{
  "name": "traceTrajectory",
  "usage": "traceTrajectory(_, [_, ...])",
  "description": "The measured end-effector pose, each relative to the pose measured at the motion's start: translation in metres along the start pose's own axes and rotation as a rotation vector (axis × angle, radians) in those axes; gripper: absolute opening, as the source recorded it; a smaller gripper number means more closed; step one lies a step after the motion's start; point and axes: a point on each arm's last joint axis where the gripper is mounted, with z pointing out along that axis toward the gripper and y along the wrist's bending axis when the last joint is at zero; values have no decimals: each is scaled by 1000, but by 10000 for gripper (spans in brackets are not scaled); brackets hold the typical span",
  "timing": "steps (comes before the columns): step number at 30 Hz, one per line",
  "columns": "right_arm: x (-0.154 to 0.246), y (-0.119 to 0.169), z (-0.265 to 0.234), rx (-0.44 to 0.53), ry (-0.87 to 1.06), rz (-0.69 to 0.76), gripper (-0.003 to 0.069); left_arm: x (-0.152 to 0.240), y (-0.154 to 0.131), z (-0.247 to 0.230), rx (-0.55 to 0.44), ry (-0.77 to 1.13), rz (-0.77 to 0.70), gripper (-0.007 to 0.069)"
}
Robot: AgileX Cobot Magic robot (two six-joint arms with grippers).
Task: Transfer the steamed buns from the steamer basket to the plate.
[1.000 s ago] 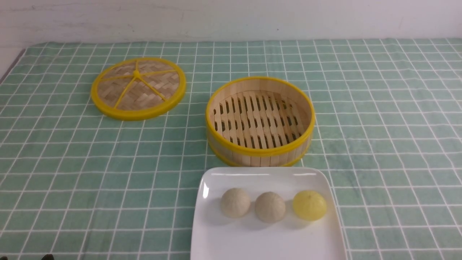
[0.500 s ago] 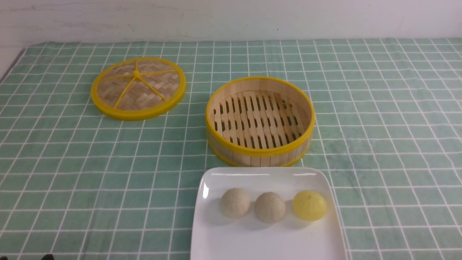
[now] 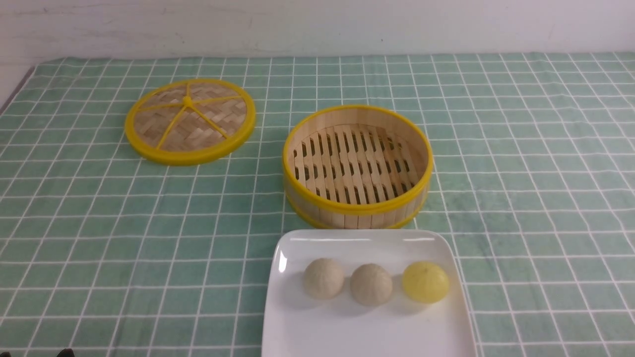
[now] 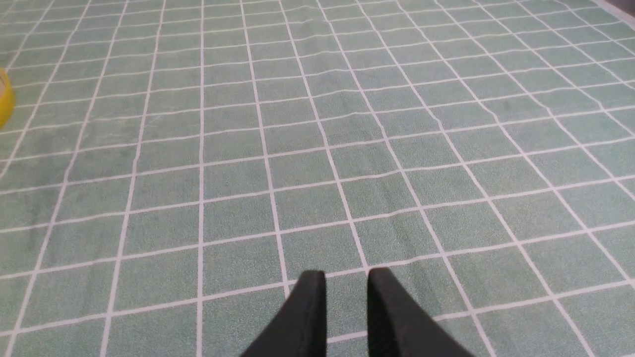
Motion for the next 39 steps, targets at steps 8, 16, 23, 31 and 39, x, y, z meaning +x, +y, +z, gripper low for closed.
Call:
traceTrajectory(8, [0, 0, 0, 0, 0, 0, 165, 0, 0, 0, 0, 0, 0, 512])
traceTrajectory(16, [0, -2, 0, 27, -1, -61, 177, 0, 0, 0, 0, -1, 0, 512])
traceTrajectory(23, [0, -2, 0, 19, -1, -43, 189, 0, 0, 0, 0, -1, 0, 512])
traceTrajectory(31, [0, -1, 0, 14, 0, -17, 198, 0, 0, 0, 0, -1, 0, 512])
traceTrajectory(39, [1, 3, 0, -36, 13, 91, 209, 0, 0, 0, 0, -1, -1, 512])
